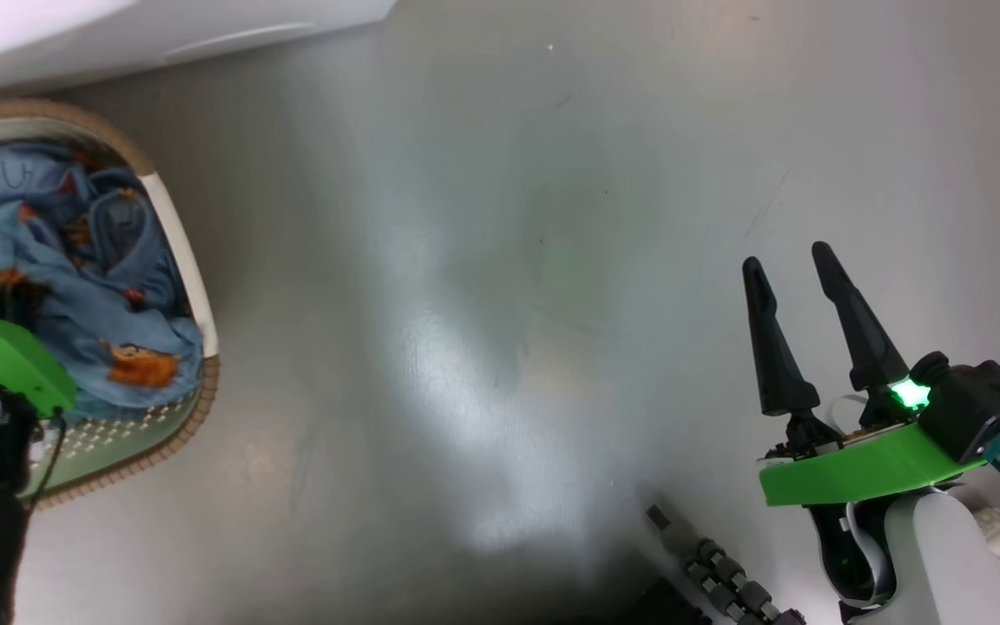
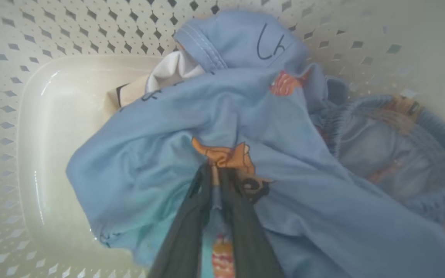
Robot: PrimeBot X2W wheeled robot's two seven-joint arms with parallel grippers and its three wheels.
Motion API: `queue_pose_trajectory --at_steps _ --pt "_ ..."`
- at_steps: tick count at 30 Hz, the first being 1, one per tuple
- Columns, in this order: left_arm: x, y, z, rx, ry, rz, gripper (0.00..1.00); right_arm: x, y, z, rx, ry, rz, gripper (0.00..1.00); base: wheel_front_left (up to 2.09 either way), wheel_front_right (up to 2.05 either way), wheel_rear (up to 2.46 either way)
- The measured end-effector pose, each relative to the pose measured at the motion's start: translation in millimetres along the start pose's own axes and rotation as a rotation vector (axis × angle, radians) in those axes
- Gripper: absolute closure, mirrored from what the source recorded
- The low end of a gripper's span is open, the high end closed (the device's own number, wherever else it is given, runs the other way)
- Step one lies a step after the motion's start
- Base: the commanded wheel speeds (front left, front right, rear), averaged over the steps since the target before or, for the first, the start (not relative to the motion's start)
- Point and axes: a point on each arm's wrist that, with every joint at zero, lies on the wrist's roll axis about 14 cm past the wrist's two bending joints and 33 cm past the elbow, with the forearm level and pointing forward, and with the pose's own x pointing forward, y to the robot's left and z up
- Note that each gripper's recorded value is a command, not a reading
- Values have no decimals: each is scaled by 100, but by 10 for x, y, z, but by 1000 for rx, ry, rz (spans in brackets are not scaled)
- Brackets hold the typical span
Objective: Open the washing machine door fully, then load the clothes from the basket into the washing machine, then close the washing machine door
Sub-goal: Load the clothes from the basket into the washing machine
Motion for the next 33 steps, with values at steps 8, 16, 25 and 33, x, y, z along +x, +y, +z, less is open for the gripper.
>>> queue_pose_trajectory --at_steps 8,16,25,33 --pt "-286 -220 226 20 -141 -48 100 -8 56 281 9 -77 15 0 0 0 0" --pt "-705 -235 270 -17 -214 -54 100 -38 225 543 10 -145 63 0 0 0 0" --pt "-1206 -296 743 -39 -408 -91 100 -126 392 783 23 -205 108 0 0 0 0" --pt "-1668 -418 920 -42 -541 -120 100 -280 469 1007 29 -262 130 0 0 0 0"
